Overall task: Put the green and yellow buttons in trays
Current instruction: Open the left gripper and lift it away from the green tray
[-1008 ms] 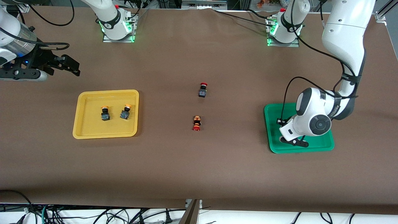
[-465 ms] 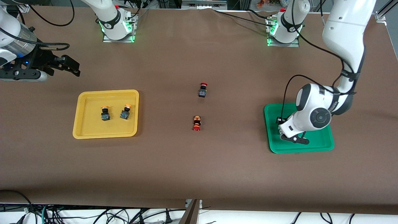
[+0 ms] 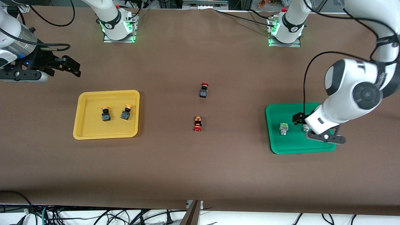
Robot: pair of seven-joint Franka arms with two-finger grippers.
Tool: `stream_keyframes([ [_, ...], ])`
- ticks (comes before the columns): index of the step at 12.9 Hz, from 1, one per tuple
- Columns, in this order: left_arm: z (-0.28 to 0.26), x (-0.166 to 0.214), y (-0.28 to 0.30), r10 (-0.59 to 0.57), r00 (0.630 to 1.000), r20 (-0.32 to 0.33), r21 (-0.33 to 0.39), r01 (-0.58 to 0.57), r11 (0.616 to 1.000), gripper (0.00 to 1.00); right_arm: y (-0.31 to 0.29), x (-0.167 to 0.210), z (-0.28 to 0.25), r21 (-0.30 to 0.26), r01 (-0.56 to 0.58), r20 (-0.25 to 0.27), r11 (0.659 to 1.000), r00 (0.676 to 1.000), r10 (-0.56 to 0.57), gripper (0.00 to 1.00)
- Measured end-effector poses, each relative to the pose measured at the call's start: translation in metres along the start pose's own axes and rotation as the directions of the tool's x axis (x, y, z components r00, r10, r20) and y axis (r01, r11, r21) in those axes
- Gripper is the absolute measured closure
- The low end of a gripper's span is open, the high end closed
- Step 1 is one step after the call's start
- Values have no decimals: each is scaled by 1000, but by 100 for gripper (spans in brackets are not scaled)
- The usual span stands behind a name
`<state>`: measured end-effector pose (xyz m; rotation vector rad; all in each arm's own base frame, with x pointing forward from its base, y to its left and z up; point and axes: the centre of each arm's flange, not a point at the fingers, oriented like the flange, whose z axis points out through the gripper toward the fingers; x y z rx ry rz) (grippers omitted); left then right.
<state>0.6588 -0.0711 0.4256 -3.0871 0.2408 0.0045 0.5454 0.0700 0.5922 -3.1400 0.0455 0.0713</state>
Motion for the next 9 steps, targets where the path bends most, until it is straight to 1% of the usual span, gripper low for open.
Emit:
stream_keyframes([
  [1,-25,-2,-7,-11,1000,-28,4,11,1000,0,0,1,1,-1,0,2,1000,1000,0,0],
  [2,-52,-7,-12,-20,999,-36,8,21,1000,0,0,1,2,-1,0,4,1000,1000,0,0],
  [3,-79,-14,-15,-32,999,-29,4,32,999,0,0,1,3,-1,0,5,1000,1000,0,0],
  [5,-126,-31,-26,-94,996,-6,-50,94,994,0,0,2,3,-2,1,6,1000,1000,-1,0],
  [6,-142,-40,-37,-125,992,-2,-72,125,990,0,-1,2,3,-2,1,6,1000,1000,-1,0],
  [7,-153,-48,-49,-148,989,2,-78,148,986,0,-1,2,3,-2,2,6,1000,1000,-2,0],
  [9,-164,-62,-63,-173,984,32,-77,175,982,0,-1,2,4,-2,3,7,1000,1000,-3,0],
])
